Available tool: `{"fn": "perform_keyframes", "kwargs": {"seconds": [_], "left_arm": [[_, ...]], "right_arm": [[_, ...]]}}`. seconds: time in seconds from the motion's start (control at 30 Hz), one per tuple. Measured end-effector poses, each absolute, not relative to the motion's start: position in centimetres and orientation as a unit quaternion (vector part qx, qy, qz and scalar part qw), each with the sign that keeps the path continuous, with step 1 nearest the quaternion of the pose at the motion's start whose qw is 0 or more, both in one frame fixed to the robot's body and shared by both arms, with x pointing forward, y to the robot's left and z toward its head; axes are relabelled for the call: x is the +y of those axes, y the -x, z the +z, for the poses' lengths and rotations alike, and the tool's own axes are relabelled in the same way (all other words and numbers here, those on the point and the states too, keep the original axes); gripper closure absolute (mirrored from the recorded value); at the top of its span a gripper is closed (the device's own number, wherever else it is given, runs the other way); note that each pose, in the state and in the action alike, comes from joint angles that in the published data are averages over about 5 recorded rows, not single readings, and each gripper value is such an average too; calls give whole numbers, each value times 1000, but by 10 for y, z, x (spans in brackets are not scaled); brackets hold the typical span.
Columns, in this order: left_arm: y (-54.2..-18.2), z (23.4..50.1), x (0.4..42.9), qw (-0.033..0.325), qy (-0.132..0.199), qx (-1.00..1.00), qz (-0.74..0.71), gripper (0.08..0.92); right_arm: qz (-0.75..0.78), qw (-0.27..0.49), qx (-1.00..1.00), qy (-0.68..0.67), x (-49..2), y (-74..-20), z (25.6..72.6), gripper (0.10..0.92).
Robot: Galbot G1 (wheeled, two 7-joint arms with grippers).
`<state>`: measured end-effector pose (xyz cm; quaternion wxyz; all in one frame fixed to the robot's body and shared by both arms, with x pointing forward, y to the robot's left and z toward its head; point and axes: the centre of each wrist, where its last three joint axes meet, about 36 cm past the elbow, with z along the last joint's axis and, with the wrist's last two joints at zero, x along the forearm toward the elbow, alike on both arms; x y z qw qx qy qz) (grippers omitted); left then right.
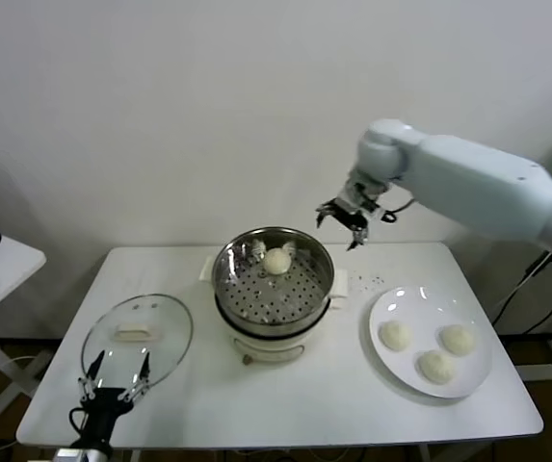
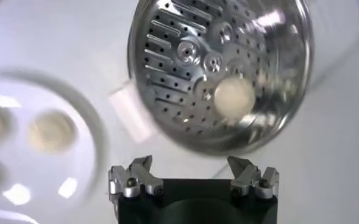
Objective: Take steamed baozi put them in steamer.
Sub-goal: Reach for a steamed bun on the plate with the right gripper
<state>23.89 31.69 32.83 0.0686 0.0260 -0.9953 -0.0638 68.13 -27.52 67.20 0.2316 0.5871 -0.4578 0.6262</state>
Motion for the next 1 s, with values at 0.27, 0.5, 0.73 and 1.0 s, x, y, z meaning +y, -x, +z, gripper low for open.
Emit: {"fn": "perform_keyframes", "kwargs": {"seconds": [0.27, 0.5, 0.73, 1.0], "left_arm": [[-239, 335, 314, 73, -38, -996, -47, 177], [-238, 339, 315, 77, -49, -995, -40, 177], [-236, 337, 315, 84, -58, -994, -36, 177], [-235, 334, 316, 88, -62, -994, -31, 177]], "right_arm": [[537, 321, -539, -563, -362, -651, 613, 200], [494, 368, -560, -554, -393, -631, 560, 200], [467, 398, -566, -551, -402, -620, 515, 200], [460, 409, -565, -549, -396, -621, 481, 200]]}}
